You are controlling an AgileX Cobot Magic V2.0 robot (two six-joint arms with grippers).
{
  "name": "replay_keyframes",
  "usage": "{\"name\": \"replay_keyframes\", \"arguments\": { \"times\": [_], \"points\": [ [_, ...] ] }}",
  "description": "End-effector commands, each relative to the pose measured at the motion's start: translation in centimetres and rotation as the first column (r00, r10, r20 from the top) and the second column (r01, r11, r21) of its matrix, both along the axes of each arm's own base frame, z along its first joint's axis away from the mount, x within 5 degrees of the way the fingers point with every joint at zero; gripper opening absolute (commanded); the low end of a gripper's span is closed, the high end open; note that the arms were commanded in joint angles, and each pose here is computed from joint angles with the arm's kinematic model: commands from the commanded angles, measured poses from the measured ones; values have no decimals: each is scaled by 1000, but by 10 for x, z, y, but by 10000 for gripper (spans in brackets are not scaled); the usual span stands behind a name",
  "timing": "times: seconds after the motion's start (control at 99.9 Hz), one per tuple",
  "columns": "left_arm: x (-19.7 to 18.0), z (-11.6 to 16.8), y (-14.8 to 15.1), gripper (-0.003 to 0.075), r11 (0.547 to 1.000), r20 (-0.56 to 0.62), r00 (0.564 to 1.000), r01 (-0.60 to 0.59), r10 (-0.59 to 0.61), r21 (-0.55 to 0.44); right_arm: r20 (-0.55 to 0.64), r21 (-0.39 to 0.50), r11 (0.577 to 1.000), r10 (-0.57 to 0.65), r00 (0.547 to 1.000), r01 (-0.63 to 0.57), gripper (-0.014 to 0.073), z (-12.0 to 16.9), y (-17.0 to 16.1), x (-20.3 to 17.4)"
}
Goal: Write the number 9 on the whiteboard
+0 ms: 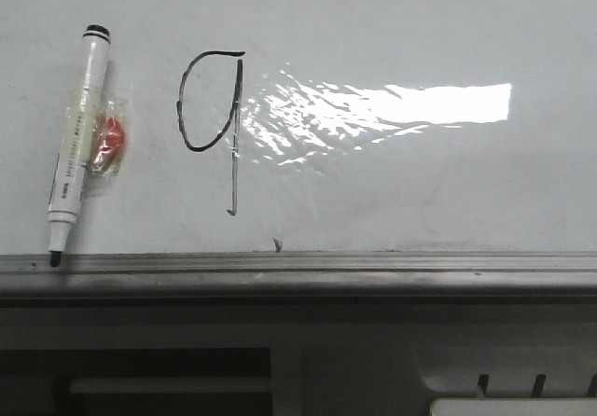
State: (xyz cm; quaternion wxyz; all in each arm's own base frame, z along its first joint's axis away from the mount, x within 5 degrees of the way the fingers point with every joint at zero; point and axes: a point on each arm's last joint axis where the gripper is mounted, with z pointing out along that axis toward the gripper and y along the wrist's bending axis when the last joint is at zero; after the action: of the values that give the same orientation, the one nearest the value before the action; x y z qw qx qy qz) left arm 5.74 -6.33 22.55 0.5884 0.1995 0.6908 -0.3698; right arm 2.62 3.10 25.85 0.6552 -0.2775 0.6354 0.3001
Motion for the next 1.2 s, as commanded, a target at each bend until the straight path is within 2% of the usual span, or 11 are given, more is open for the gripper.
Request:
{"name": "replay_keyframes", "arguments": {
  "times": [0.0,0.29,0.36,0.46,0.51,0.65,0.72,0.89,1.011,1.091,1.191],
  "points": [
    [3,12,1,-20,998,31,999,-37,39,-48,86,69,998,-13,996,7,-69,15,-4,-3],
    [-1,12,-2,-20,999,35,999,27,-25,-46,86,69,998,-13,996,7,-69,15,-4,-3],
    [-1,14,-3,-20,999,103,994,33,-33,-4,86,69,998,-13,996,7,-69,15,-4,-3],
    [-1,18,-2,-20,993,305,952,-2,-35,120,86,69,998,-13,996,7,-69,15,-4,-3],
    [1,18,0,-20,987,357,934,-46,-14,157,86,69,998,-13,996,7,-69,15,-4,-3],
    [2,22,12,-20,954,496,866,-201,67,222,86,69,998,-13,996,7,-69,15,-4,-3],
    [0,21,20,-20,935,547,827,-288,132,209,86,69,998,-13,996,7,-69,15,-4,-3],
    [-2,6,35,-20,905,481,815,-414,323,94,86,69,998,-13,996,7,-69,15,-4,-3],
    [-5,-7,44,-20,861,430,787,-507,443,40,86,69,998,-13,996,7,-69,15,-4,-3],
    [-6,-14,48,-20,829,418,765,-558,490,50,86,69,998,-13,996,7,-69,15,-4,-3],
    [-4,-20,49,-20,809,362,778,-580,513,99,84,66,998,-12,996,7,-69,14,-4,-3]
  ]
}}
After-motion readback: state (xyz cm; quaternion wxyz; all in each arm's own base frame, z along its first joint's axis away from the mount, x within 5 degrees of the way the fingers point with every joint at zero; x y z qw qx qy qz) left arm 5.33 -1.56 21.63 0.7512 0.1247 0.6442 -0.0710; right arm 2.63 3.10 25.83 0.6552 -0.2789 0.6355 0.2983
